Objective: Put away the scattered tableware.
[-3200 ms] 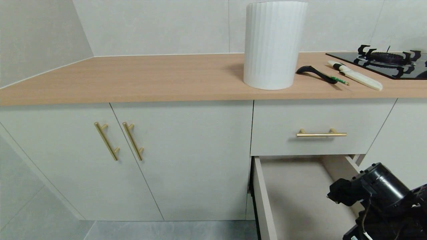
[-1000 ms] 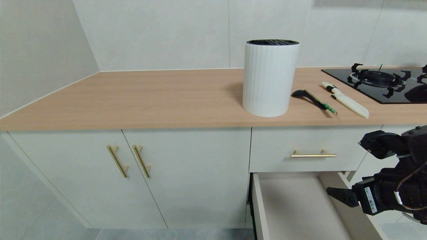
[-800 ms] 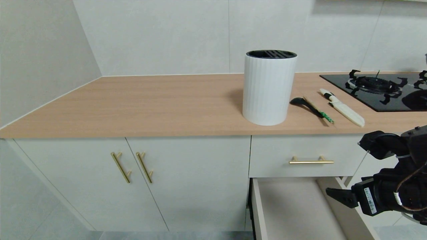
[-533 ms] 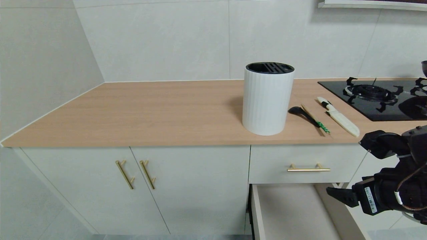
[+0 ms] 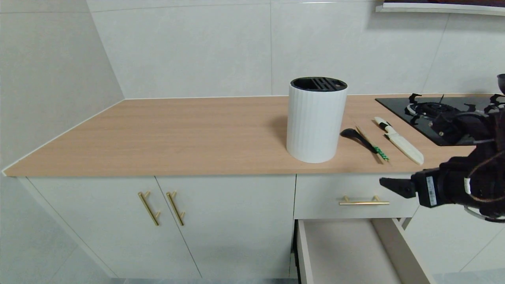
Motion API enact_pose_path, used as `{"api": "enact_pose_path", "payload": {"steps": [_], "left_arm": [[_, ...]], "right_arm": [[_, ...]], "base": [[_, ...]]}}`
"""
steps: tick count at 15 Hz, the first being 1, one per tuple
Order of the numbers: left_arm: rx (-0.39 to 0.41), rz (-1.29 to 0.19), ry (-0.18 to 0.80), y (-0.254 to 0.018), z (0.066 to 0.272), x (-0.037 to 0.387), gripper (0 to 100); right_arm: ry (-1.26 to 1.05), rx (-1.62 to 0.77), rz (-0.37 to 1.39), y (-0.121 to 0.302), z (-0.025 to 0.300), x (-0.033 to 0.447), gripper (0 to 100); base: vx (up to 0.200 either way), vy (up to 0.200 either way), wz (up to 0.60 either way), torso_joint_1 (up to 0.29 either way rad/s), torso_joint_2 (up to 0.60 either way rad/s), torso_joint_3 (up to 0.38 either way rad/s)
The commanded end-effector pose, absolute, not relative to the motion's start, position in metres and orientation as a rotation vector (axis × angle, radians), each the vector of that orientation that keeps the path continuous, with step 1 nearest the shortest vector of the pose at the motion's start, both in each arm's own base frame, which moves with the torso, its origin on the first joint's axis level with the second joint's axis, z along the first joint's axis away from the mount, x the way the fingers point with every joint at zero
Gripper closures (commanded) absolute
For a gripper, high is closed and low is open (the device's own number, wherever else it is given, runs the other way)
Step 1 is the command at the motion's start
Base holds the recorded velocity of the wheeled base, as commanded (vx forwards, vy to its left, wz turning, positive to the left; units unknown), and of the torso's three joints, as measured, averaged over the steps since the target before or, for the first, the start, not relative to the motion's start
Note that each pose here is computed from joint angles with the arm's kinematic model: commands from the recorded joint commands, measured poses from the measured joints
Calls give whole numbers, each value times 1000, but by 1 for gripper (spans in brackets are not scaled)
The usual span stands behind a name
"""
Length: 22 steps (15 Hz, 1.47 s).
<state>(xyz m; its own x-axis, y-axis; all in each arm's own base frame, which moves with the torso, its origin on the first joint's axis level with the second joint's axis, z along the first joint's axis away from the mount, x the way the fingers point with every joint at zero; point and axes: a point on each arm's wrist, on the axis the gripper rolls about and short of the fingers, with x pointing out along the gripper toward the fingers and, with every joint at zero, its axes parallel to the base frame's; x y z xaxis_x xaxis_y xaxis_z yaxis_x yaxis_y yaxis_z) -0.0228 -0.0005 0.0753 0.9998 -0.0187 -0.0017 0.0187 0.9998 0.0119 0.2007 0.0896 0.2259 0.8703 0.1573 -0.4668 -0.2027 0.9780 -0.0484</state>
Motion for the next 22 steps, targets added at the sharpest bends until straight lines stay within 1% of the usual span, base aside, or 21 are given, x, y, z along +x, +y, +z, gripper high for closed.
{"api": "enact_pose_path", "payload": {"steps": [1, 2, 3, 4, 7, 9, 13, 18, 19, 22], "left_arm": [[12, -18, 3, 0, 75, -23, 0], [11, -18, 3, 0, 75, -23, 0], [11, -18, 1, 0, 75, -23, 0], [11, -18, 3, 0, 75, -23, 0], [11, -18, 3, 0, 75, -23, 0], [12, -18, 3, 0, 75, -23, 0], [11, -18, 3, 0, 75, -23, 0], [11, -18, 3, 0, 75, -23, 0], [12, -18, 3, 0, 75, -23, 0], [11, -18, 3, 0, 75, -23, 0]], "right_arm": [[474, -89, 152, 93, 231, 226, 0], [458, -75, 110, 93, 237, 248, 0], [470, -73, 107, 92, 234, 254, 0], [490, -74, 95, 94, 227, 266, 0], [557, 25, 10, 93, 204, 306, 0], [581, 35, -24, 86, 194, 319, 0], [544, 50, -60, 79, 178, 339, 0], [542, 54, -68, 77, 175, 344, 0], [537, 55, -68, 77, 175, 344, 100], [539, 56, -68, 77, 175, 344, 100]], "base": [[0, 0, 0, 0, 0, 0], [0, 0, 0, 0, 0, 0], [0, 0, 0, 0, 0, 0], [0, 0, 0, 0, 0, 0], [0, 0, 0, 0, 0, 0], [0, 0, 0, 0, 0, 0], [0, 0, 0, 0, 0, 0], [0, 0, 0, 0, 0, 0], [0, 0, 0, 0, 0, 0], [0, 0, 0, 0, 0, 0]]}}
